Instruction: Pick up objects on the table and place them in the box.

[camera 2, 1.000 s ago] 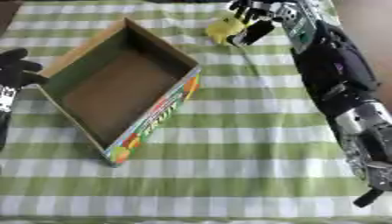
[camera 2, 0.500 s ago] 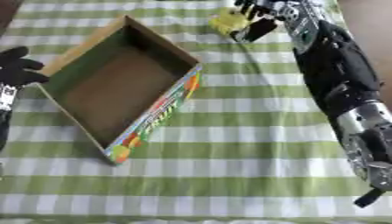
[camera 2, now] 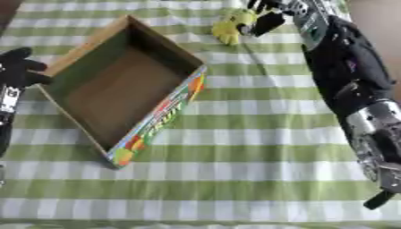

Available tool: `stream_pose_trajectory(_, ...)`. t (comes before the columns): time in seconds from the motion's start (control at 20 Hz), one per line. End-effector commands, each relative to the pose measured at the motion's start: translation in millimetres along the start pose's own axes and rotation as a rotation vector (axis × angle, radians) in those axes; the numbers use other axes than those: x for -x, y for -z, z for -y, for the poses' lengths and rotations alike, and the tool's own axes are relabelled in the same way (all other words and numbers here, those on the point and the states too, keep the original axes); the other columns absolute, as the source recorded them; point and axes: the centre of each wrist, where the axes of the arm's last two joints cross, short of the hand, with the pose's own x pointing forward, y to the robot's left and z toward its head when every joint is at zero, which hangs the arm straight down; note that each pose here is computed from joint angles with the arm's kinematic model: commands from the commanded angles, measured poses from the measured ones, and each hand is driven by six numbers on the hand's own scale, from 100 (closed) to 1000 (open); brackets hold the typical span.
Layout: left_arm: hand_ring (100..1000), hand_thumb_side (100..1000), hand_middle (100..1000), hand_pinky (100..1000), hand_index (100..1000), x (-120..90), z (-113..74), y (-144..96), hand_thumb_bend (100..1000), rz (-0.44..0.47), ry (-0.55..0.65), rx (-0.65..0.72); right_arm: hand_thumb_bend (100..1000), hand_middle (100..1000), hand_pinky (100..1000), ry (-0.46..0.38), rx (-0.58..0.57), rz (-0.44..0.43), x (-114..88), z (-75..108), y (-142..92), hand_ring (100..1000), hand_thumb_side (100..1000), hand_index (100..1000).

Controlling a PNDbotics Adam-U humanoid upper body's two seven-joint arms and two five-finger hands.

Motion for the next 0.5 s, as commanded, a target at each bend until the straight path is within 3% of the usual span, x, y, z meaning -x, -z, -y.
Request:
stream_pose_trajectory(0.05,623,710,646,802,848,-4.5,-2.6,1.7,275,0.021,0.006,0.001,317,812,858,-0.034,0.066,-0.008,1.4,28.8,-8.6,789,357,986)
stream_pose_trajectory(0.2,623,711,646,803,849,-4.2,-2.0,1.6,274,0.021,0.004,0.004,314,813,858,-0.035,0.065,-0.02,4.5,29.4,-10.2,790,360,986)
stream_pose_trajectory(0.25,623,710,646,803,849,-4.2,-1.9,1.5,274,0.021,0.004,0.004,309,813,858,-0.034,0.065,-0.024,5.7,29.1,-10.7,790,320,985)
stream_pose_trajectory(0.3,623,711,646,802,849,-4.2,-1.9,1.6,274,0.022,0.004,0.005,313,813,858,-0.032,0.064,-0.029,7.1,28.6,-11.2,790,362,985)
stream_pose_trajectory(0.5,623,711,647,803,849,-4.7,-1.4,2.0,273,0.025,0.002,0.007,312,814,858,-0.024,0.058,-0.042,11.0,25.8,-12.3,791,364,984)
